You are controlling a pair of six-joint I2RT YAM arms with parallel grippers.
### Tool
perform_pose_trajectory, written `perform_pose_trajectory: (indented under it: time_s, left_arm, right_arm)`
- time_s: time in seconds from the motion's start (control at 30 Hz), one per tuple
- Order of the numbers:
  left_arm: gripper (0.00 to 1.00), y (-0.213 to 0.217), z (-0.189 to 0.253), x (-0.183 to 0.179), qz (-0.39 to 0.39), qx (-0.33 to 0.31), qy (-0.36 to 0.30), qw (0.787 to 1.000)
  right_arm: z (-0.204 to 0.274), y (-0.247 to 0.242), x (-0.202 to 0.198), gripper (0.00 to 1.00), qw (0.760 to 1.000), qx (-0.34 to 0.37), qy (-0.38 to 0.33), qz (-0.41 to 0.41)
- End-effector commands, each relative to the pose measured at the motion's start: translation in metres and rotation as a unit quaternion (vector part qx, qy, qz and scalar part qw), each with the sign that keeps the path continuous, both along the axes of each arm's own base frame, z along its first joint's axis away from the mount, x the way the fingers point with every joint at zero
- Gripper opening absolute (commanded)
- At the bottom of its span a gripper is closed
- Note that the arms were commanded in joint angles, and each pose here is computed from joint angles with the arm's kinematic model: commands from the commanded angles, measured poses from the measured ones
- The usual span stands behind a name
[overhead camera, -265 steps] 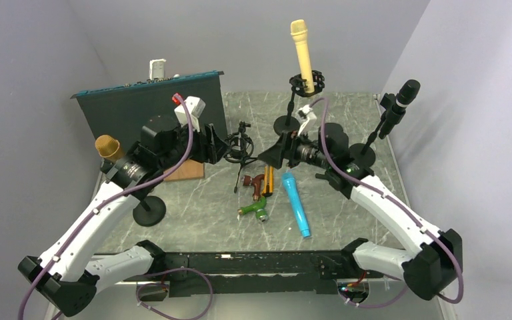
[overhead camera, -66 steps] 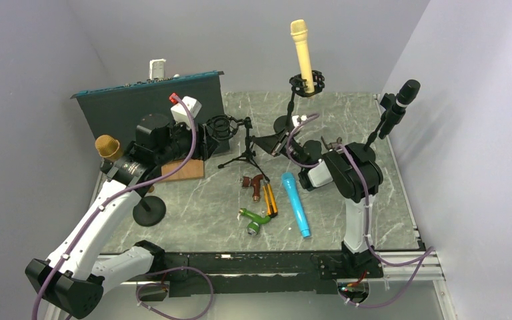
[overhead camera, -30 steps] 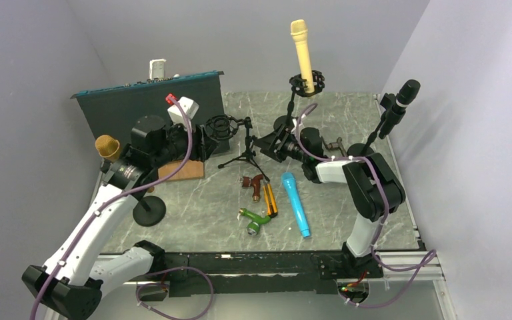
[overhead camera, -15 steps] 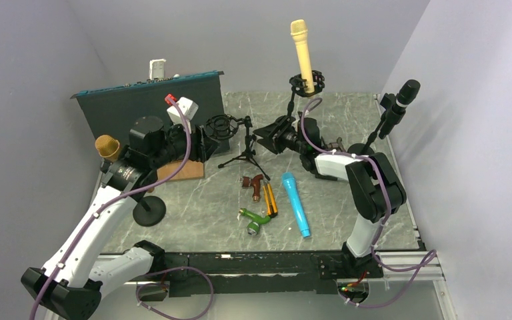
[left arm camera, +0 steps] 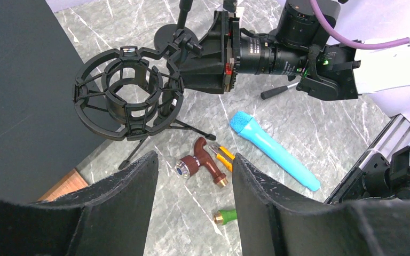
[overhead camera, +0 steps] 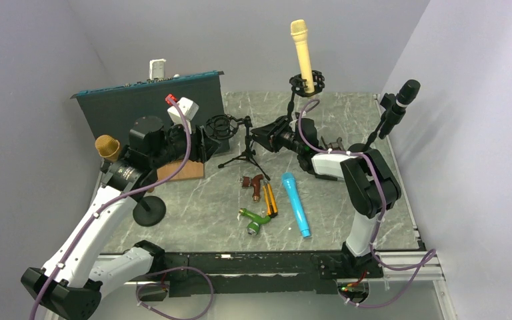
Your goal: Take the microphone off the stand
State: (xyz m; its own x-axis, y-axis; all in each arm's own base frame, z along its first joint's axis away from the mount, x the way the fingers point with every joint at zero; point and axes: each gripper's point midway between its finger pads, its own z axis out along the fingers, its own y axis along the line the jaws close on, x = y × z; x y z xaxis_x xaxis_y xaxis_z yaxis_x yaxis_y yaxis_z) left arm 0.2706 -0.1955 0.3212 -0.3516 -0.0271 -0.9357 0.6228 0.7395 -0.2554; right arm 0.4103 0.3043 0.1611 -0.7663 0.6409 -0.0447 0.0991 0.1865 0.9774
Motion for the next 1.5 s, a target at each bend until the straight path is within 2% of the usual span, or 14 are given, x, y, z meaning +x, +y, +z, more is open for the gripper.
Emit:
perform_pose_trajectory:
  time_s: [0.0,0.13,0.33,0.5,0.57,0.7,0.83,1.03,1.17,1.47]
  left_arm:
    - [0.57,-0.003,0.012,-0.001,-0.007,-0.017,-0.016,1.0]
    - [0.57,-0.003,0.012,-0.001,-0.008,-0.018,-0.014,1.0]
    - [0.57,-0.004,0.009,0.001,-0.008,-0.016,-0.011,1.0]
    - [0.57,-0.004,0.009,0.001,-0.008,-0.016,-0.011,1.0]
    - [0.57,-0.004,0.009,0.001,-0.008,-0.016,-0.011,1.0]
    - [0.57,-0.003,0.009,0.001,-0.006,-0.015,-0.012,1.0]
    - [0.57,-0.003,0.009,0.001,-0.004,-0.013,-0.012,1.0]
    - [0.56,-0.003,0.008,0.002,-0.004,-0.014,-0.012,1.0]
    - [0.56,-0.002,0.007,0.003,-0.002,-0.012,-0.011,1.0]
    - [0.55,-0.002,0.004,0.005,0.001,-0.008,-0.008,1.0]
  right_arm:
    - [0.019,0.006,-0.004,0.4,0.999,0.033,-0.025,0.01]
    - [0.013,0.005,-0.006,0.33,0.999,0.036,-0.021,0.01]
    - [0.008,0.007,-0.011,0.36,0.999,0.043,-0.018,0.017]
    - [0.007,0.006,-0.012,0.34,0.999,0.038,-0.024,0.015]
    - [0.006,0.005,-0.013,0.27,0.999,0.038,-0.028,0.014]
    - [0.004,0.008,-0.014,0.01,0.998,0.034,-0.05,0.027]
    - [-0.003,0.012,-0.014,0.0,0.996,0.038,-0.071,0.043]
    - [-0.003,0.01,-0.017,0.0,0.976,0.043,-0.206,0.048]
    - [0.007,0.011,-0.026,0.0,0.946,0.071,-0.309,0.062]
    - [-0.017,0.021,-0.02,0.0,0.905,0.016,-0.411,0.108]
